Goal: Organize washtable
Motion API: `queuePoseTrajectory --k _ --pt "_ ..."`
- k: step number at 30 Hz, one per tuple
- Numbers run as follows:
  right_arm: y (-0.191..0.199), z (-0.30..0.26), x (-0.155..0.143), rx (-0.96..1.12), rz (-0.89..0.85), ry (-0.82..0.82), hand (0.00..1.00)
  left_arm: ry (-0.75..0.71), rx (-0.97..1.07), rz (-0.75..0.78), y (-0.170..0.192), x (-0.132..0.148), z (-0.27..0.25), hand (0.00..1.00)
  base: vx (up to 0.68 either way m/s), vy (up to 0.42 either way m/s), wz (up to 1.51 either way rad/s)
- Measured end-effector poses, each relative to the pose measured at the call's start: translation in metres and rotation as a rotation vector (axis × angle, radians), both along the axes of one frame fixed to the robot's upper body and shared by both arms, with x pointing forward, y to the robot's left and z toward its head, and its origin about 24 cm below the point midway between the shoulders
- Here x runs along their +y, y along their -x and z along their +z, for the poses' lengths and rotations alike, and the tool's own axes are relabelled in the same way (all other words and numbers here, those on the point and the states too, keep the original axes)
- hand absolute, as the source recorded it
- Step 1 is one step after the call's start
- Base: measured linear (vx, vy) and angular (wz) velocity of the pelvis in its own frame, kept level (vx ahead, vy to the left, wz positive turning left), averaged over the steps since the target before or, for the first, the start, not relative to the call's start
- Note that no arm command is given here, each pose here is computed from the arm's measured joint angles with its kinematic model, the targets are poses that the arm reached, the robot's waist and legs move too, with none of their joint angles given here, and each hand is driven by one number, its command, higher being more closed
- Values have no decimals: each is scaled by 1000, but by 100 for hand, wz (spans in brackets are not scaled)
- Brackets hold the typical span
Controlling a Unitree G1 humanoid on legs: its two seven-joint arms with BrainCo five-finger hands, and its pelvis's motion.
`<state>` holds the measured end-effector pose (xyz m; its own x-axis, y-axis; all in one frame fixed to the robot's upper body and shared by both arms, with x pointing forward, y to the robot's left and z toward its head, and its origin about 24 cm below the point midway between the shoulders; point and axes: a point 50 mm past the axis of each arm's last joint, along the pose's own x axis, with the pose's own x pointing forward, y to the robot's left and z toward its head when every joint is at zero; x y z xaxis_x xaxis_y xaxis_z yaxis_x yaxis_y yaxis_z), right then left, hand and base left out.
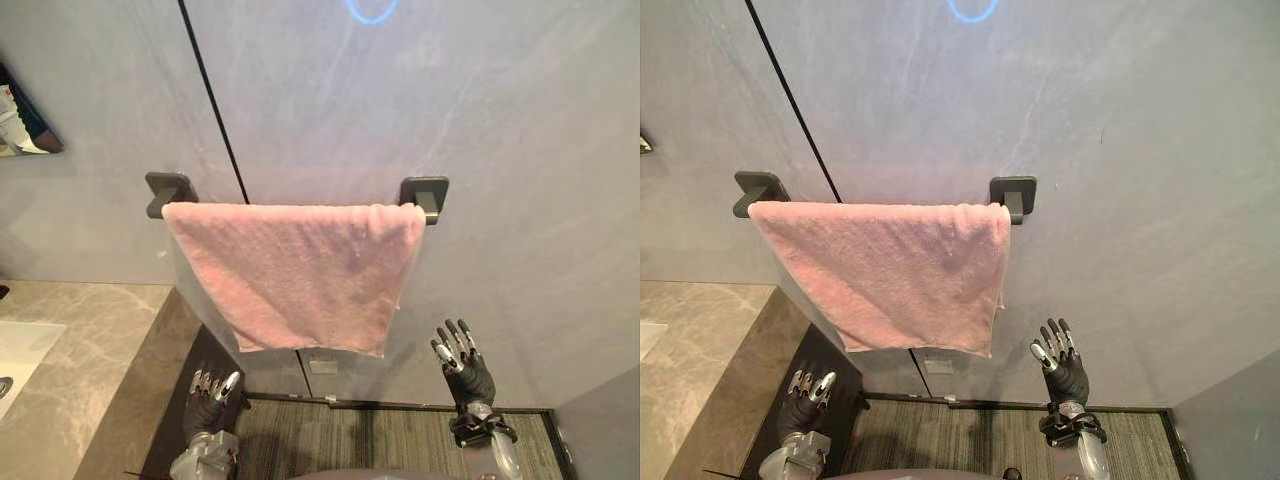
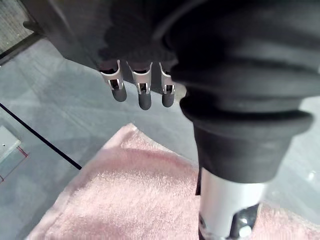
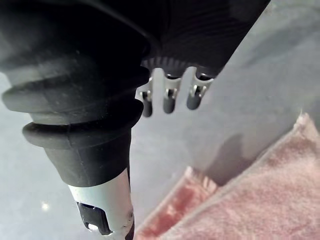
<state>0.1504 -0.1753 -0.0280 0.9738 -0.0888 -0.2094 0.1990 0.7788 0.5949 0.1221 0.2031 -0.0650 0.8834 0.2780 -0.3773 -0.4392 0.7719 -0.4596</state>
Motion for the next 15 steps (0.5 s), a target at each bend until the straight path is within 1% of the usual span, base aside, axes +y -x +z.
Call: queuePoseTrajectory --k 7,10,13,15 --pt "0 -8 14 45 47 -5 0 35 -11 -109 -9 -25 0 0 0 -2 -2" --pt "-5 -13 20 67 80 4 0 39 -22 -140 -13 -30 1 0 -10 -1 -14" --pt "-20 -8 23 36 114 22 0 34 -71 -196 -32 -39 9 0 -12 13 1" --pt "-25 -11 22 48 108 28 0 9 -140 -237 -57 -43 22 0 31 16 77"
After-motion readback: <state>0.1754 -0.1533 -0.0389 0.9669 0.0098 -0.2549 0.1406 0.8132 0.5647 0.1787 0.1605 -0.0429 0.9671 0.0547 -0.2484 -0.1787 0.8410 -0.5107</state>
